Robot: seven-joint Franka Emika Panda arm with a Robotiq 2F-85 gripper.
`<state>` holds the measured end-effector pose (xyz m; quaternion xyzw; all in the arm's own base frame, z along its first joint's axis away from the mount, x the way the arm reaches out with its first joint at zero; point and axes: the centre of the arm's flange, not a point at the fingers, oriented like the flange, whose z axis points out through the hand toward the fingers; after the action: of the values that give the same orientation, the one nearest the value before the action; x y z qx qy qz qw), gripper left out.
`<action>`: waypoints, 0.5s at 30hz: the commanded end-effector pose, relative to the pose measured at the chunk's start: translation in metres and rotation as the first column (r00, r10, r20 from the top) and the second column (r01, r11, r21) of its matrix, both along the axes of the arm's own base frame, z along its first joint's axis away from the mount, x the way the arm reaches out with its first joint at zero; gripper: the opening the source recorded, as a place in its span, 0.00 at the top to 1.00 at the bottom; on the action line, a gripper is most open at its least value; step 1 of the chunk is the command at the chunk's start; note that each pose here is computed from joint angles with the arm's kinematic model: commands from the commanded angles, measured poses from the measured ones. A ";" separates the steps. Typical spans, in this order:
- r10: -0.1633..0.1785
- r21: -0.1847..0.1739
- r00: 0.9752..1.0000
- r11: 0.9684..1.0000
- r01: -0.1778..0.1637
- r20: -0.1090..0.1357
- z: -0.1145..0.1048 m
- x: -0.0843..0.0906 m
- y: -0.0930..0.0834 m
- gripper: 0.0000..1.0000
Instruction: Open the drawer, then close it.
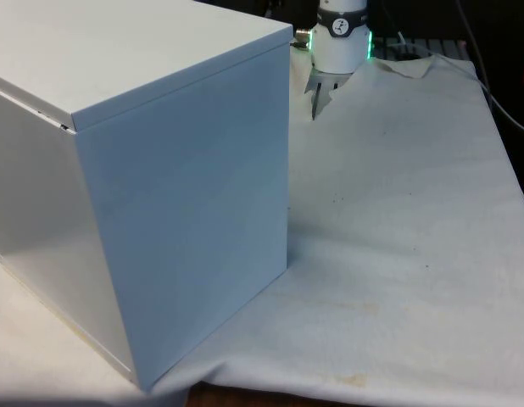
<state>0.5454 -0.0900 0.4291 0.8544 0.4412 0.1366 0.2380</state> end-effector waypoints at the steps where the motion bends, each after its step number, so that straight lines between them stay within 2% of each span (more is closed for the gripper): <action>1: 0.018 -0.003 1.000 1.000 -0.018 0.006 -0.001 -0.002 0.000 0.00; 7: 0.037 -0.023 0.999 0.999 -0.037 -0.011 -0.007 -0.002 -0.010 0.00; 8: 0.026 -0.019 1.000 0.999 -0.027 -0.017 -0.006 -0.002 -0.009 0.00; 9: 0.039 -0.026 0.999 0.999 -0.039 -0.011 -0.008 -0.002 -0.011 0.00; 15: 0.040 -0.031 0.999 0.999 -0.040 -0.015 -0.014 0.001 -0.015 0.00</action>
<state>0.5444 -0.1045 0.4174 0.8451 0.4594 0.1250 0.2432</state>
